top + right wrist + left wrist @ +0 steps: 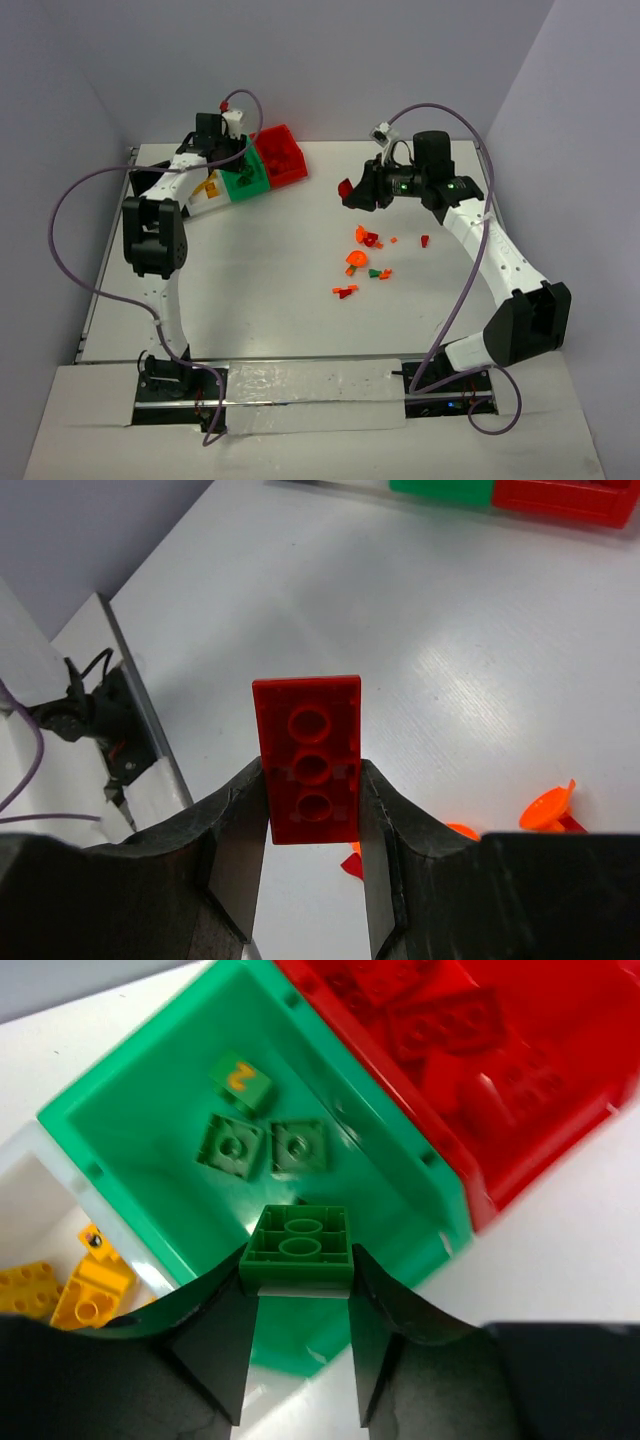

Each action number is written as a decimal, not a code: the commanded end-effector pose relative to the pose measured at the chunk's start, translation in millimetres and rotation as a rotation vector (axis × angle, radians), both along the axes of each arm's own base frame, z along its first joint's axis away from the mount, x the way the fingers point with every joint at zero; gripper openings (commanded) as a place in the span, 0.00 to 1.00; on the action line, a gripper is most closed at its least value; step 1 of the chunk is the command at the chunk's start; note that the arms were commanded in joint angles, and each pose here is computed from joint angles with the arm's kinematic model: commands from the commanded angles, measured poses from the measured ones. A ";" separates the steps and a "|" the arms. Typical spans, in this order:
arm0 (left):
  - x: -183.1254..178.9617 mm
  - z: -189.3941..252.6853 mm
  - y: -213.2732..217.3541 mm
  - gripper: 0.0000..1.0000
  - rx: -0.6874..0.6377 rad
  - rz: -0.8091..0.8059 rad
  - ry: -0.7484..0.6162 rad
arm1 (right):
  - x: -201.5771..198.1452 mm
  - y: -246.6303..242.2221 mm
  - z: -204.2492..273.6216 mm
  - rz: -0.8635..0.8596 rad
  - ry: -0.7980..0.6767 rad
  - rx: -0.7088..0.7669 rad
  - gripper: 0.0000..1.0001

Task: Sort the legos into containers by color

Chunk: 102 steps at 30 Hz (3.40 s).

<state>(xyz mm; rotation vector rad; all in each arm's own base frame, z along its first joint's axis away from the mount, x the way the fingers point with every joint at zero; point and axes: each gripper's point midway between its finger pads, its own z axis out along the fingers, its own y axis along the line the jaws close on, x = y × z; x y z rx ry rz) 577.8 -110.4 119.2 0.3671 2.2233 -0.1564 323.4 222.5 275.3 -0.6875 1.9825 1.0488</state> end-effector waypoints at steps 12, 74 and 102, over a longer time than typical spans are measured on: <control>-99.6 144.2 -70.2 0.79 -0.420 -0.522 -0.093 | -18.9 46.1 -9.5 0.069 -0.236 -0.208 0.00; -59.3 144.5 -104.9 0.00 -0.046 -0.252 -0.273 | 5.5 -33.5 -9.6 -0.073 -0.034 -0.181 1.00; 83.7 85.9 -92.8 0.77 0.042 -0.035 -0.411 | 16.8 -122.6 -75.2 -0.396 -0.046 -0.527 1.00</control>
